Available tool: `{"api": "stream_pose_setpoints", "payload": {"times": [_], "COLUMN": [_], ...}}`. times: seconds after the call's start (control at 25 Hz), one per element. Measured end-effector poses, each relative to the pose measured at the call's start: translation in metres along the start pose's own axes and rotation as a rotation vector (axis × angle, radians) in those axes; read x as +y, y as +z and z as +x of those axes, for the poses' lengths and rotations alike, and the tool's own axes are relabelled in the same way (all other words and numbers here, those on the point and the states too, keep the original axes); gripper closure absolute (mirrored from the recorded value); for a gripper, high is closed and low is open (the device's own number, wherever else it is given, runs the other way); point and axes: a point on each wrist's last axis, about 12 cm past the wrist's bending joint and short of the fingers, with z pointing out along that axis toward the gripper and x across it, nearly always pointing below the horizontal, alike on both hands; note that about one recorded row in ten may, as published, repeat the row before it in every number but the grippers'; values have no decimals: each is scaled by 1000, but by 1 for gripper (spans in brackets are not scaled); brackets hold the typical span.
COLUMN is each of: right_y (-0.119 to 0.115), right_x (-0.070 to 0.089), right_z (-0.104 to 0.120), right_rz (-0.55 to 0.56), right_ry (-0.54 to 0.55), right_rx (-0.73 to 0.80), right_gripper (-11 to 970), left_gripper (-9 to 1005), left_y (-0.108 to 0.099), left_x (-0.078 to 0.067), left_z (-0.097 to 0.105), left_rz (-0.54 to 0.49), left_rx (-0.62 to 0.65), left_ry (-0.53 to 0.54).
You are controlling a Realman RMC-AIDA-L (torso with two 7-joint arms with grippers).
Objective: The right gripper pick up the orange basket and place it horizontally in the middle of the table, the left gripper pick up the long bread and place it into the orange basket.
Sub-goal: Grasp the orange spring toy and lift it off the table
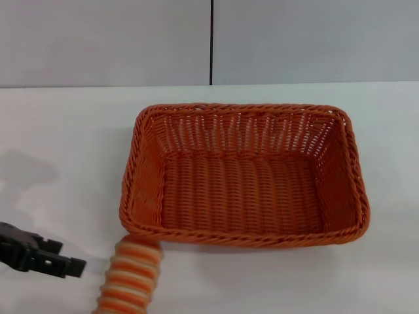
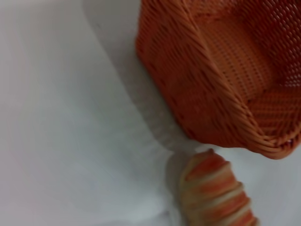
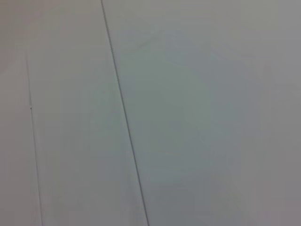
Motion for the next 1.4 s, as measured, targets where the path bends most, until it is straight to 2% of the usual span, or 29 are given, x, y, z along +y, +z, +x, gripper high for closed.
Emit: {"api": "stream_pose_setpoints", "payload": {"times": [0.2, 0.52, 0.6, 0.8, 1.04, 1.4], "right_y": [-5, -11, -12, -12, -13, -17], "right_x": [-3, -4, -6, -7, -9, -9], "right_z": [5, 11, 14, 16, 17, 17], "right_rz": [24, 46, 54, 58, 60, 70], "right_ry": [28, 40, 49, 47, 53, 53], "right_rx": [-11, -23, -32, -36, -35, -33], "right_gripper": [291, 291, 291, 291, 291, 291], "left_gripper": [167, 167, 167, 167, 166, 193], "left_y": [14, 26, 36, 49, 52, 62], "left_x": [-1, 1, 2, 3, 5, 4], "left_z": [-3, -2, -1, -1, -4, -4], "left_rz": [65, 120, 140, 131, 104, 122], "left_rx": [15, -8, 3, 48, 43, 82], "left_ry": [-36, -62, -66, -51, -45, -48]}}
